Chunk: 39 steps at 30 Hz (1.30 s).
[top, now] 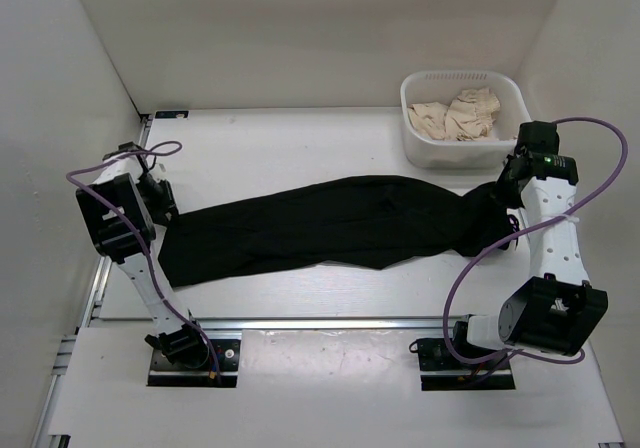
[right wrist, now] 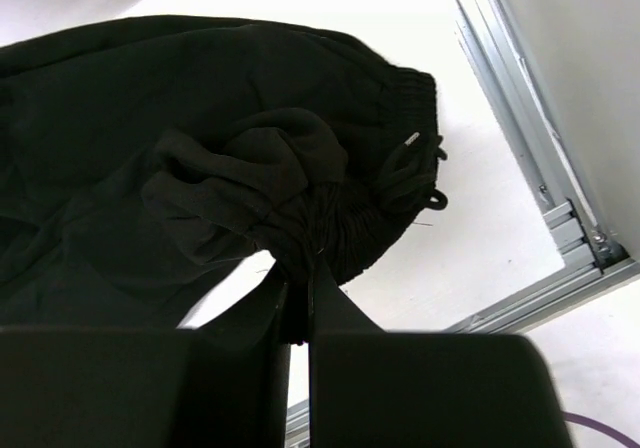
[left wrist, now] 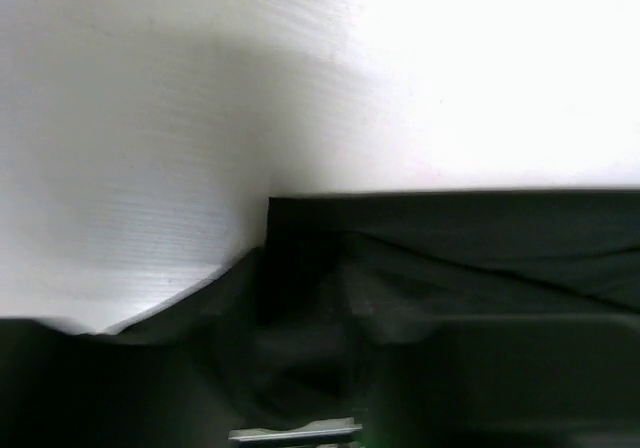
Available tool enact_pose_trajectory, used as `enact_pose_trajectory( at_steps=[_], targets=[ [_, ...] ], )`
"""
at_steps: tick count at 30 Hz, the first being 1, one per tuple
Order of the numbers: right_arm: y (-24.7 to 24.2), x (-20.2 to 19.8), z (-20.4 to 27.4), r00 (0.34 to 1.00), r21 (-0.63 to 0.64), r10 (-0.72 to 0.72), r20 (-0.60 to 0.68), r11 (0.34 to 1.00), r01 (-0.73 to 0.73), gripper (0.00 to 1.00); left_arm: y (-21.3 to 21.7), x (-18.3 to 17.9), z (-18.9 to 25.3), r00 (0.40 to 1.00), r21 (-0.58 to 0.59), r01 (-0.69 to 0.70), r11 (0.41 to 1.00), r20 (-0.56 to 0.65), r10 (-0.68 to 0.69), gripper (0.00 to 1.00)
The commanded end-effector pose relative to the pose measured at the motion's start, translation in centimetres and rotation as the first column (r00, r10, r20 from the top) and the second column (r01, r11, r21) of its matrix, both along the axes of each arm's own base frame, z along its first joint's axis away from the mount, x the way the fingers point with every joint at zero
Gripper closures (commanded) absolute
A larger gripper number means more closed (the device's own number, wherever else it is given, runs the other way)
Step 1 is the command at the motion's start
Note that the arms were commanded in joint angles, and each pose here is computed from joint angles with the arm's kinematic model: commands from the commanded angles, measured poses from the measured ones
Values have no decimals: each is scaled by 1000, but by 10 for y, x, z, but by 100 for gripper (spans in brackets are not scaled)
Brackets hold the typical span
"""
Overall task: Fold and stack the trousers
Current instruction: Flatten the trousers out
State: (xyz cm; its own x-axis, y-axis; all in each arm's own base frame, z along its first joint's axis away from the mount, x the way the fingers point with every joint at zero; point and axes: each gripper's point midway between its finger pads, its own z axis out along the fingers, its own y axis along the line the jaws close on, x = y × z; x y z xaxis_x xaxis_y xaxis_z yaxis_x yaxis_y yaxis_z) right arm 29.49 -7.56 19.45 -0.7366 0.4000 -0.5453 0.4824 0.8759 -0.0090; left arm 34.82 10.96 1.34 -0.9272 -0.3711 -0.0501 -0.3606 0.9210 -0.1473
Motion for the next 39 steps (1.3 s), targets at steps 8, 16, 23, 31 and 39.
enact_pose_trajectory(
  at_steps=[8,16,23,31,39],
  targets=[
    [11,17,30,988,77,-30,151,997,19,100,16,29,26,988,84,-6,996,156,-7,86],
    [47,132,115,911,233,79,404,954,-187,100,70,108,134,914,290,-101,952,404,-26,86],
    [36,133,229,781,92,137,609,966,-241,100,103,125,297,710,407,-300,863,699,-83,86],
    [60,42,57,919,217,153,363,945,-243,100,74,47,173,899,376,-183,908,438,0,86],
    [23,-53,-80,996,90,-49,69,995,43,100,104,-48,60,956,384,-261,886,230,182,84]
  ],
)
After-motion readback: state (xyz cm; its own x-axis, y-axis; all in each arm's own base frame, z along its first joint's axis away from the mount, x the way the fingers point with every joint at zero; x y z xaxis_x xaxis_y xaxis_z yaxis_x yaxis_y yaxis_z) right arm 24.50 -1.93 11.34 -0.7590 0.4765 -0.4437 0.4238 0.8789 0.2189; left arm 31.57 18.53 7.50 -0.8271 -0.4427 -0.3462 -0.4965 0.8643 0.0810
